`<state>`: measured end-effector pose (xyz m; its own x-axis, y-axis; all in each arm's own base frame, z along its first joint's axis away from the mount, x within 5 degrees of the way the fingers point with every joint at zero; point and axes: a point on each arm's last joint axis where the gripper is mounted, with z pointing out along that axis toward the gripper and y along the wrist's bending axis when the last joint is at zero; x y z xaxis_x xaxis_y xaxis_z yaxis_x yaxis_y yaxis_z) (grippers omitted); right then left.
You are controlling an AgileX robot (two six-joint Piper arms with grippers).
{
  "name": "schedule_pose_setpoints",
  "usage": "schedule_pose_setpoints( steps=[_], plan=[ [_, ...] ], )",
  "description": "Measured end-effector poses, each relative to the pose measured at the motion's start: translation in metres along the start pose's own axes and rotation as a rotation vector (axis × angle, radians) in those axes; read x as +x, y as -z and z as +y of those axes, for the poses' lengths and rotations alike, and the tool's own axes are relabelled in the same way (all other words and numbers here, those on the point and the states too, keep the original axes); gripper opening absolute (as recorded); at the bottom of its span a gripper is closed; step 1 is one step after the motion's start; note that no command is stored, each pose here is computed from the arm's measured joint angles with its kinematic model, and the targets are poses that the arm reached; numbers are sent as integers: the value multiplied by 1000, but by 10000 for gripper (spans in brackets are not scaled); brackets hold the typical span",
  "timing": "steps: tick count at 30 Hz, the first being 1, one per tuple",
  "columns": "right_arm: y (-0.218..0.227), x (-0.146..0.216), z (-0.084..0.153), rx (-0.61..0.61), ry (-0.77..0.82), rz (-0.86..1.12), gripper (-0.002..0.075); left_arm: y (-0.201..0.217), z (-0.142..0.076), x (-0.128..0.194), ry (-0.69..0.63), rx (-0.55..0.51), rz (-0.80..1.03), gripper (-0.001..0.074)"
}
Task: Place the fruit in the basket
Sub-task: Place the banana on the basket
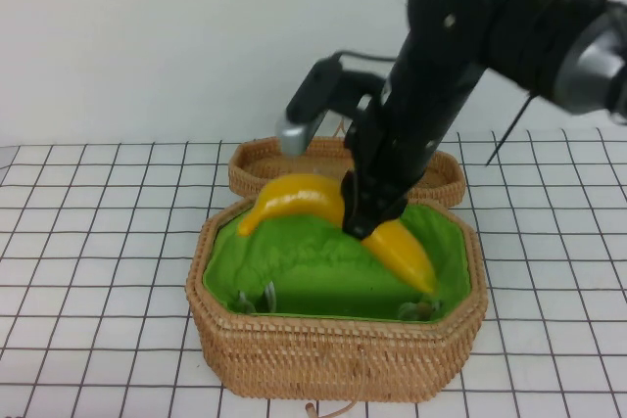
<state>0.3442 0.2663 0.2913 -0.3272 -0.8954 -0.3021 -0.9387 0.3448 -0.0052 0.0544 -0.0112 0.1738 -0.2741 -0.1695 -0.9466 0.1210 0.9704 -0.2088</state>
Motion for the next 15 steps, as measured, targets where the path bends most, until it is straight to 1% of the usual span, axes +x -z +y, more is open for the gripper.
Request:
schedule_pose_setpoints(
  steps=[1,3,4,6,9,10,11,12,15],
  plan=[
    [-7,0,-1,-17,-15,6,41,0,0,0,0,0,0,0],
    [-15,-2,0,-53,-28,3,117,0,0,0,0,0,0,0],
    [-17,-2,0,-59,-32,2,176,0,0,0,0,0,0,0],
    [-20,-2,-1,-59,-66,9,333,0,0,0,0,0,0,0],
    [-19,0,-3,-25,-119,28,554,0,0,0,0,0,0,0],
    [-16,1,-5,-22,-130,25,596,0,0,0,0,0,0,0],
    [-13,1,-5,-17,-145,19,629,0,0,0,0,0,0,0],
    [-8,2,-5,-11,-149,9,641,0,0,0,0,0,0,0],
    [12,4,-5,11,-163,-25,630,0,0,0,0,0,0,1]
  ],
)
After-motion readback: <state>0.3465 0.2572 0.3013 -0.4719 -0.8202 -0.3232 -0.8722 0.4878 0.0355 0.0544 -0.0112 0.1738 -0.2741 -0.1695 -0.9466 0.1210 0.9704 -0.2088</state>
